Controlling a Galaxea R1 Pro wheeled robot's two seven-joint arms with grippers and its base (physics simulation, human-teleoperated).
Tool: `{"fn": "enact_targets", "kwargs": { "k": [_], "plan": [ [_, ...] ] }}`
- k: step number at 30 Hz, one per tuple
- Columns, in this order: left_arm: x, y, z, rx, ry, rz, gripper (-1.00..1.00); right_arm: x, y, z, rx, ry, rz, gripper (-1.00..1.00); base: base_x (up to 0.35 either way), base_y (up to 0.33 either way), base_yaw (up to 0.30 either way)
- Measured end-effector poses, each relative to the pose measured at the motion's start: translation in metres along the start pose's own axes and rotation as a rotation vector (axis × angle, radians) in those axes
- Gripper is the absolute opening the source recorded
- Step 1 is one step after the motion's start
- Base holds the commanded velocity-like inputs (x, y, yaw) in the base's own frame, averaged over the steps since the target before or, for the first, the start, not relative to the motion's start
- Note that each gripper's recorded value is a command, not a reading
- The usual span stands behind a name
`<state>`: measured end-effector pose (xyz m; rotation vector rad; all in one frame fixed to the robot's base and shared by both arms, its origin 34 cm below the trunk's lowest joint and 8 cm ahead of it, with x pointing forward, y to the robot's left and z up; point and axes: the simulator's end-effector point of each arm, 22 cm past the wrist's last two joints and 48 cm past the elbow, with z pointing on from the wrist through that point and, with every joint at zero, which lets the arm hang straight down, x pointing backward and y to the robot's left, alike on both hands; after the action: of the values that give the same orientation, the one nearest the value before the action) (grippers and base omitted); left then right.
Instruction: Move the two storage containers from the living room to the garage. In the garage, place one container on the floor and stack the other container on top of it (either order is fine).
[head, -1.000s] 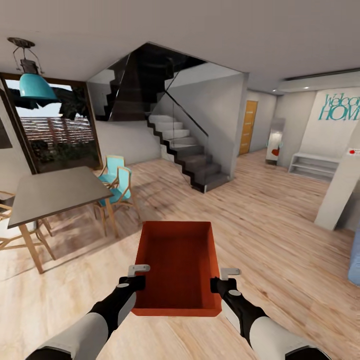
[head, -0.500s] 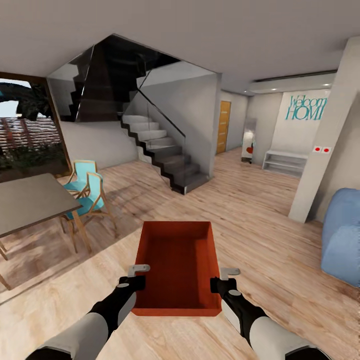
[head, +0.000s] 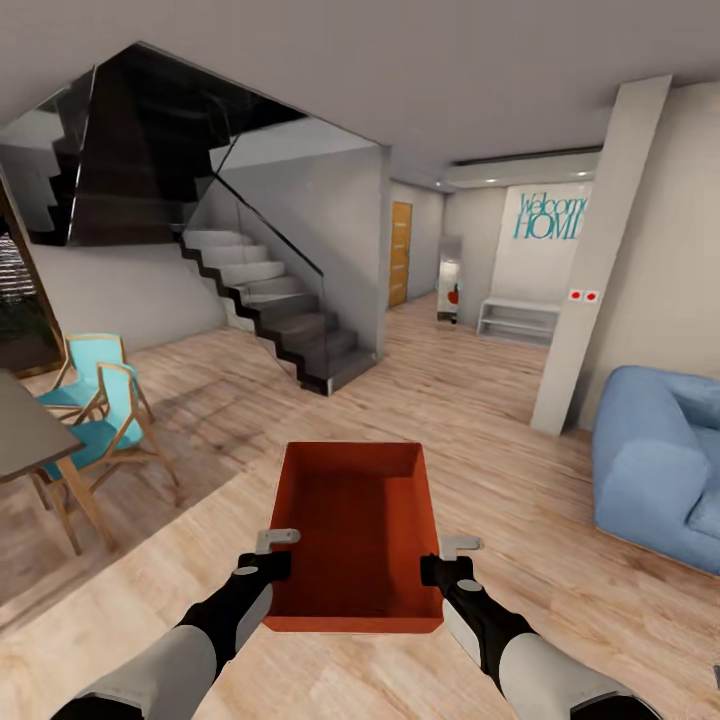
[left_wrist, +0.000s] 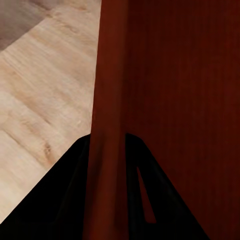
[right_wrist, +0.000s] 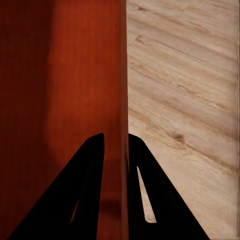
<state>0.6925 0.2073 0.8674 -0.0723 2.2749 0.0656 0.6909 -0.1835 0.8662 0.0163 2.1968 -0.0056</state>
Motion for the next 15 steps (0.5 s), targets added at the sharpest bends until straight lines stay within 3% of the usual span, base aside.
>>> {"fn": "enact_targets", "kwargs": {
  "k": [7, 15],
  "plan": [
    [0.0000, 0.0000, 0.0000, 0.000, 0.000, 0.000, -1.00, 0.0000, 0.0000, 0.0000, 0.000, 0.000, 0.000, -1.00, 0.322, 0.000, -0.267],
    [0.0000, 0.0002, 0.0000, 0.000, 0.000, 0.001, -1.00, 0.0002, 0.0002, 0.0000, 0.000, 0.000, 0.000, -1.00, 0.322, 0.000, -0.042]
  ]
}}
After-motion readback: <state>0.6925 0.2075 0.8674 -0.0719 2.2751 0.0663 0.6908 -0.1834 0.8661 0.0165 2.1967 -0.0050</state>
